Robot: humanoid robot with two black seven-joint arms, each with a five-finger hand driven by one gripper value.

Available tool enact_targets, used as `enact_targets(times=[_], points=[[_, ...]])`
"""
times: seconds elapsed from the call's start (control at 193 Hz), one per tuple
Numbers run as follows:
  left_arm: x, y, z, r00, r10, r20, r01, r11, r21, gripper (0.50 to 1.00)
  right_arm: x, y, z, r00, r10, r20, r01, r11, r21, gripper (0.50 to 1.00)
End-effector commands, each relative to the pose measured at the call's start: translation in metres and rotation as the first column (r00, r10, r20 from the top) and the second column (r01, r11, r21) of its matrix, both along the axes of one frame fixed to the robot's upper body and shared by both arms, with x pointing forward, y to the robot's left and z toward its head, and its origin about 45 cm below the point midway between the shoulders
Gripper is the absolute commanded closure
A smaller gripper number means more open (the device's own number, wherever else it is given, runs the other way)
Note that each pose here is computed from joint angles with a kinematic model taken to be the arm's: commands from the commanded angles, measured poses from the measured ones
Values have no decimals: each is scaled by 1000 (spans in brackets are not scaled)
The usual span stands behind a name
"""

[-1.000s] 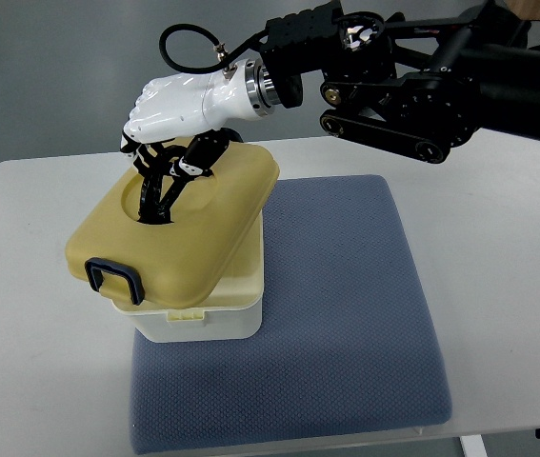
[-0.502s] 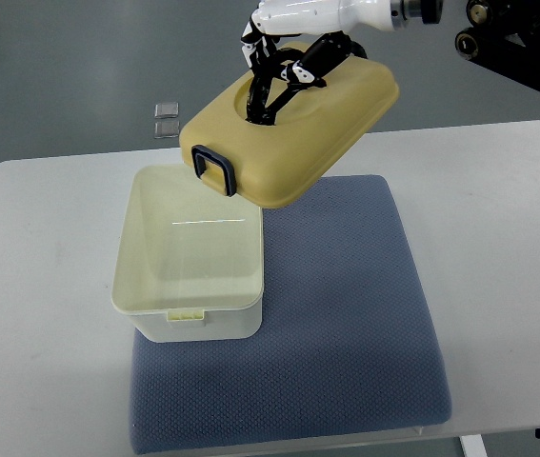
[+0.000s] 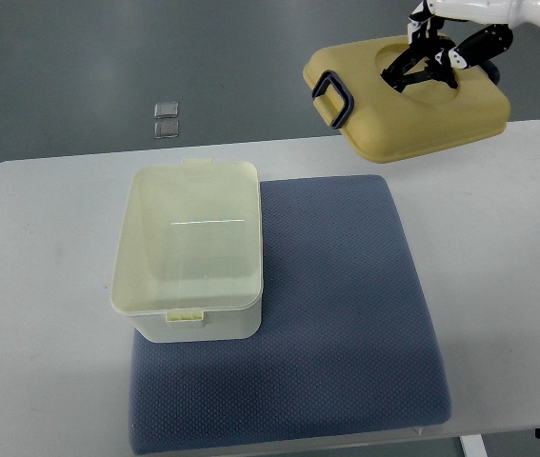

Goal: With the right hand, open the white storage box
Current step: 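Lift the yellow lid off the white box with the right hand, then lower the held lid onto the mat beside the box and release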

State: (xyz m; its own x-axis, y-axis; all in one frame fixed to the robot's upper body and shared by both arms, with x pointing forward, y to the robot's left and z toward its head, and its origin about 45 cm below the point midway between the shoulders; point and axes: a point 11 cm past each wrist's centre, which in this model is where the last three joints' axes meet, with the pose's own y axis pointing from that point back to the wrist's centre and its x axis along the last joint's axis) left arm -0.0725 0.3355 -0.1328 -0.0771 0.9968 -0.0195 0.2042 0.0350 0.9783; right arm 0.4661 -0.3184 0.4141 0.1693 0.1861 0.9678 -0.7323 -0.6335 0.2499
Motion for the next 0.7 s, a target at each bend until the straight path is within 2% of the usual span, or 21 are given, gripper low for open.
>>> enact_targets(times=[0.0,0.311,0.694], points=[[0,0,0,1000,0,0,0,1000,0,500,-5,-25,-11,999,-50,0,50,999,-2,1000],[0,0,0,1000,0,0,0,1000,0,500,-9,-68,-46,988,-152,-5,152,988,-22,1000],[0,0,0,1000,0,0,0,1000,0,500,-9,-71,-110,980,-189,-67,188,982,-23,1000]])
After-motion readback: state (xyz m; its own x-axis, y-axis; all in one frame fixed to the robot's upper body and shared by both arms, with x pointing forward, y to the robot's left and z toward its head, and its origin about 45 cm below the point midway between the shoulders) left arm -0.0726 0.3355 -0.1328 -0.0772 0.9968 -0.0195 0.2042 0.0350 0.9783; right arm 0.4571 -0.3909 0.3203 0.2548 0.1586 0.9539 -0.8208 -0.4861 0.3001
